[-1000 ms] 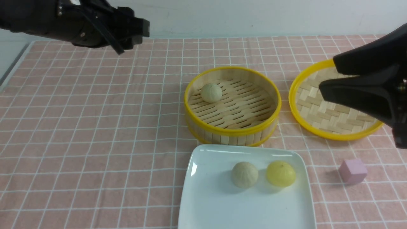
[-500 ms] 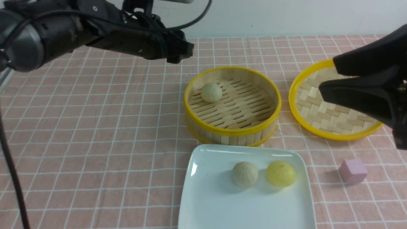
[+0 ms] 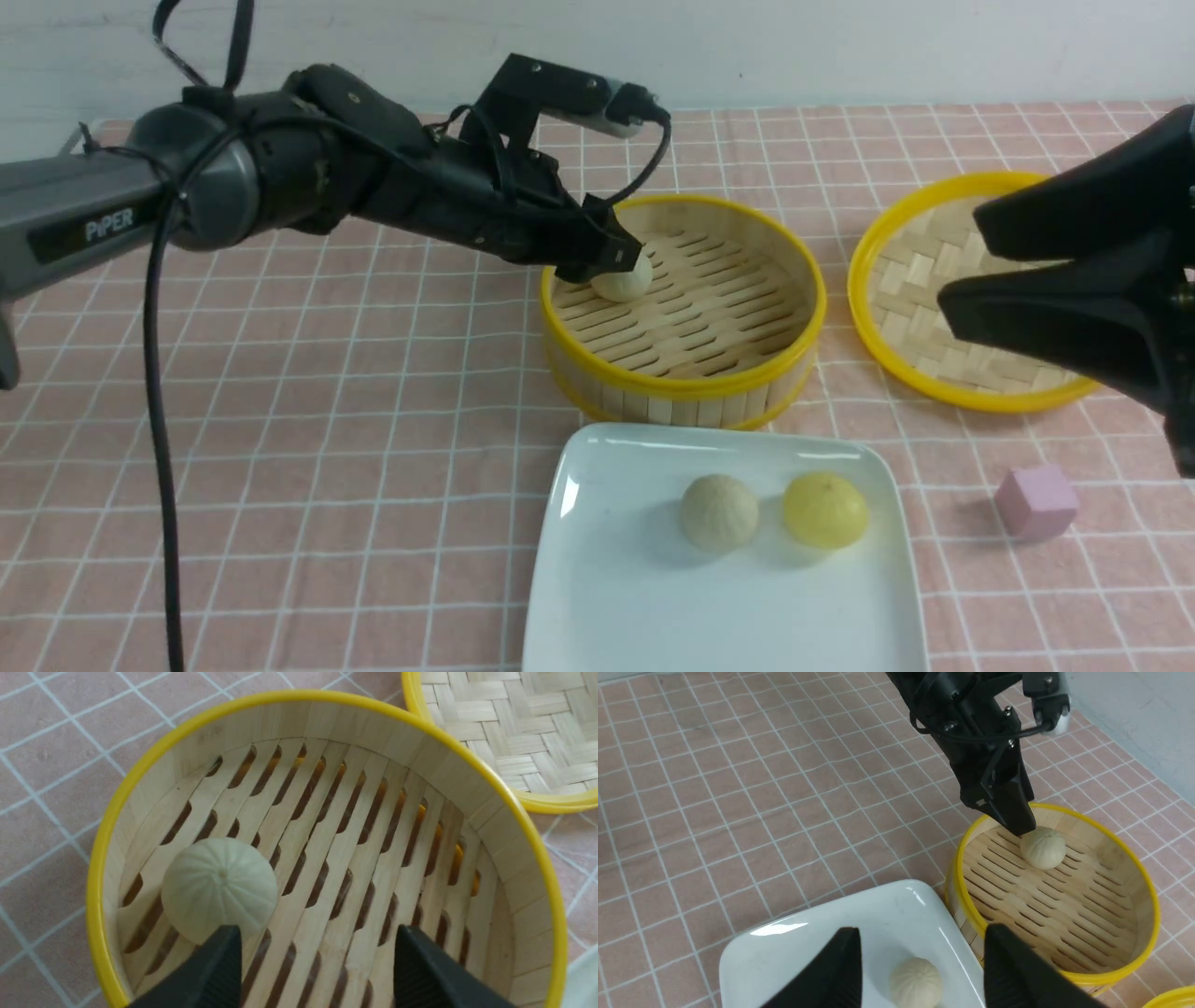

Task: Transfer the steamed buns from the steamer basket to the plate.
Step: Use the left arm to grab the steamed stuffed bun that is closest to it

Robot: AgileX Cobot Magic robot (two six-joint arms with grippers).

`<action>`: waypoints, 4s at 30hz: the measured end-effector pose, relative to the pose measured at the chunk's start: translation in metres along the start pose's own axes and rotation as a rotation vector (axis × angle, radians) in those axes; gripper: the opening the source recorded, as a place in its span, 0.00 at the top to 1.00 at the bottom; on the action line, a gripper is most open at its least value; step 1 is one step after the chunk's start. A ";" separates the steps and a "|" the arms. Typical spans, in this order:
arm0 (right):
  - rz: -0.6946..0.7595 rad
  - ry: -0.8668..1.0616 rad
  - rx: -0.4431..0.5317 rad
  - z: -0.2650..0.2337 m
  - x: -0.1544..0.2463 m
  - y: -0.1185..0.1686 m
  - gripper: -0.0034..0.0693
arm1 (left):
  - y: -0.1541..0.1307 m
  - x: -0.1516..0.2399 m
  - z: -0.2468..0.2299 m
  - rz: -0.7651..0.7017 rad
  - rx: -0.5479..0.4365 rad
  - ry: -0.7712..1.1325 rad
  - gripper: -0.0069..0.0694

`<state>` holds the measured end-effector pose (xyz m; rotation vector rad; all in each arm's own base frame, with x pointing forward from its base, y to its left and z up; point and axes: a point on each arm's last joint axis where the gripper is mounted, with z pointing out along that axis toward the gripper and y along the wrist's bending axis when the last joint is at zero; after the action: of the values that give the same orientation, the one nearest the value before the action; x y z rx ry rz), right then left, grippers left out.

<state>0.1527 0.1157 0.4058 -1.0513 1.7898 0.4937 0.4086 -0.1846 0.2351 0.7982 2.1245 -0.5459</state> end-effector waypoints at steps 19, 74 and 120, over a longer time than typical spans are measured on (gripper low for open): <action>0.031 0.039 -0.035 0.000 0.003 0.003 0.45 | 0.009 0.009 0.023 0.003 -0.015 -0.049 0.32; 0.050 0.045 -0.038 0.000 0.004 0.004 0.45 | 0.000 -0.011 -0.100 -0.401 0.296 0.259 0.34; 0.057 0.073 -0.068 0.000 0.006 0.006 0.45 | 0.011 -0.051 0.044 -0.003 0.034 0.330 0.36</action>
<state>0.1461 0.1160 0.3995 -1.0801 1.8827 0.5609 0.4643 -0.2211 0.2477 0.9583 2.4215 -0.4782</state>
